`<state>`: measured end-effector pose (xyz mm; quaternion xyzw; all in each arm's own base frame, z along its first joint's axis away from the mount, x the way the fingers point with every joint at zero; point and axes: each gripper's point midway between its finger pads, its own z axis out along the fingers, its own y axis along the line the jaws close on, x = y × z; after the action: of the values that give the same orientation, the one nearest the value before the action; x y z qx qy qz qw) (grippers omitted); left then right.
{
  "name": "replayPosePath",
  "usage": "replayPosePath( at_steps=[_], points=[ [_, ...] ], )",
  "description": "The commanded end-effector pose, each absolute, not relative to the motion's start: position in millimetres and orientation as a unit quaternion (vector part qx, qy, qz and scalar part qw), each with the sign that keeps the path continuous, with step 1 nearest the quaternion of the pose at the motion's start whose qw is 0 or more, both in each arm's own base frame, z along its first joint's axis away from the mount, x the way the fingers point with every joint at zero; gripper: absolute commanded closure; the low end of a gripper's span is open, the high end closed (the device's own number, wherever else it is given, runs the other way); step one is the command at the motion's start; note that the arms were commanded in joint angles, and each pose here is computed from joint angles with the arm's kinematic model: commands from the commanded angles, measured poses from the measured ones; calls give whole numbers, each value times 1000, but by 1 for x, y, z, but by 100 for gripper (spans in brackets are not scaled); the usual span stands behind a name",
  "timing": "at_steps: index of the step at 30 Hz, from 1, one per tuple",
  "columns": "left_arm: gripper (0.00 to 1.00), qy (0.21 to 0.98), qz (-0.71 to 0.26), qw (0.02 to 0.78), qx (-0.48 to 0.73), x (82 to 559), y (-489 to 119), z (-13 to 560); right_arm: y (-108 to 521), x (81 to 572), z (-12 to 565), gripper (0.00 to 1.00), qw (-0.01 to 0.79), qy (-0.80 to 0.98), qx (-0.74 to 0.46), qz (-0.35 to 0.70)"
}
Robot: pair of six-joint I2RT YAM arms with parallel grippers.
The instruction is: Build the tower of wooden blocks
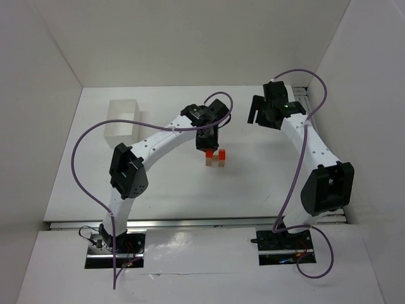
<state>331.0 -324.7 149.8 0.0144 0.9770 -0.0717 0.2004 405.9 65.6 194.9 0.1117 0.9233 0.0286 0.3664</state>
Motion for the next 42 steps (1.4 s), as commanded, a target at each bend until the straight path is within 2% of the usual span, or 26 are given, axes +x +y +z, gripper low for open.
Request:
replayPosePath(
  at_steps=[1,9,10,26,27,30,42],
  points=[
    [64,977,-78,197,10,330,-329,152,64,409,203,18,383,916,111,34],
    [56,977,-78,197,10,330,-329,152,64,411,206,18,387,915,111,35],
    [52,977,-78,197,10,330,-329,152,64,411,206,18,387,915,111,35],
    [49,977,-72,203,9,331,-326,153,64,411,206,18,387,915,111,35],
    [44,975,-69,211,7,333,-323,157,64,411,206,18,387,915,111,35],
    [42,973,-69,219,5,334,-321,163,64,411,206,17,387,915,111,35],
    [42,968,-98,229,15,330,-326,178,66,410,206,16,386,915,109,39]
  ],
)
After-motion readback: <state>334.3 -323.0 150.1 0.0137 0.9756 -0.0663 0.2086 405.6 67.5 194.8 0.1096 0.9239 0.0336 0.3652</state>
